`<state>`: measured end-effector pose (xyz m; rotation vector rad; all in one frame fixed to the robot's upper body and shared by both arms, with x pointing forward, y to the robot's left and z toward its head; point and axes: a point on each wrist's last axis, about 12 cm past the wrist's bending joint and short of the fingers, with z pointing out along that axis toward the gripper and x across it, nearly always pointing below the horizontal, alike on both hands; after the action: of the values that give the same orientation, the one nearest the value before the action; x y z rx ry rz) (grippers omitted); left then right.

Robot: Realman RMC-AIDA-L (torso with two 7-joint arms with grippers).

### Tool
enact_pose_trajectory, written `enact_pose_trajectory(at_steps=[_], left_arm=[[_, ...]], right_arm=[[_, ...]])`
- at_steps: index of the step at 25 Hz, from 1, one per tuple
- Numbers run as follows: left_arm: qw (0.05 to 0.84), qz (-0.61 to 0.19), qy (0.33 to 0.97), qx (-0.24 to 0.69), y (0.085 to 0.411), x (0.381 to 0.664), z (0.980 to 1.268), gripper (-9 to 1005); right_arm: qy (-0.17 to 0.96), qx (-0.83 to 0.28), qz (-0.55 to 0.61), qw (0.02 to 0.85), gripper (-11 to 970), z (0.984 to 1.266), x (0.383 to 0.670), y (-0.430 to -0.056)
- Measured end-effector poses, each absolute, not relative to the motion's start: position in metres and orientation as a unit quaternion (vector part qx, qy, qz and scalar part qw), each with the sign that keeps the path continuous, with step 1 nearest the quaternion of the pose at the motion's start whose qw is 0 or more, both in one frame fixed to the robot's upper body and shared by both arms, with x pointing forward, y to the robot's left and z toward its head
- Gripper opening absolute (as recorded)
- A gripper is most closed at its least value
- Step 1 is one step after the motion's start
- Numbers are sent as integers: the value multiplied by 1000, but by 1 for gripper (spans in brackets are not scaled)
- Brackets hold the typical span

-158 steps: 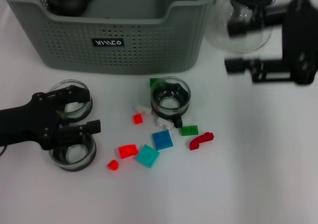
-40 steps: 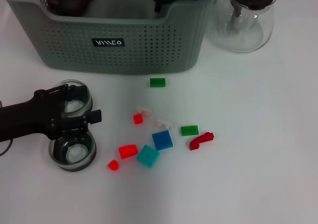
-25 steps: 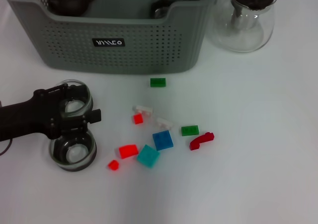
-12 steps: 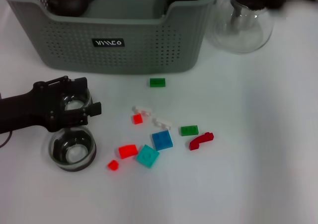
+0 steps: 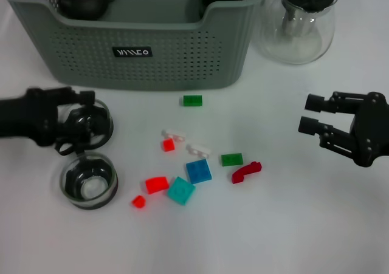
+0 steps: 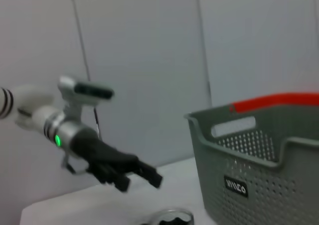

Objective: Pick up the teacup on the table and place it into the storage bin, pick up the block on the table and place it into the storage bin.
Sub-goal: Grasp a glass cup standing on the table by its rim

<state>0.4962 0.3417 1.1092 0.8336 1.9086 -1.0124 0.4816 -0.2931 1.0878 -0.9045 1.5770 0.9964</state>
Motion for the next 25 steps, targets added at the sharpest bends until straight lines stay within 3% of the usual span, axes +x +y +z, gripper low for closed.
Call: enact_pose_trajectory(at_steps=[6, 10, 18, 25], left_arm=[[337, -298, 806, 384, 312, 508, 1185, 834], [261, -202, 845, 420, 276, 521, 1206, 834], [176, -121, 884, 417, 231, 553, 1188, 834], [143, -79, 906, 391, 224, 564, 1172, 834]], right_arm=[[662, -387, 412, 492, 422, 1088, 492, -291], [663, -384, 421, 485, 423, 1090, 499, -287], [667, -381, 427, 478, 423, 1090, 501, -286], [670, -376, 429, 475, 423, 1090, 501, -287]])
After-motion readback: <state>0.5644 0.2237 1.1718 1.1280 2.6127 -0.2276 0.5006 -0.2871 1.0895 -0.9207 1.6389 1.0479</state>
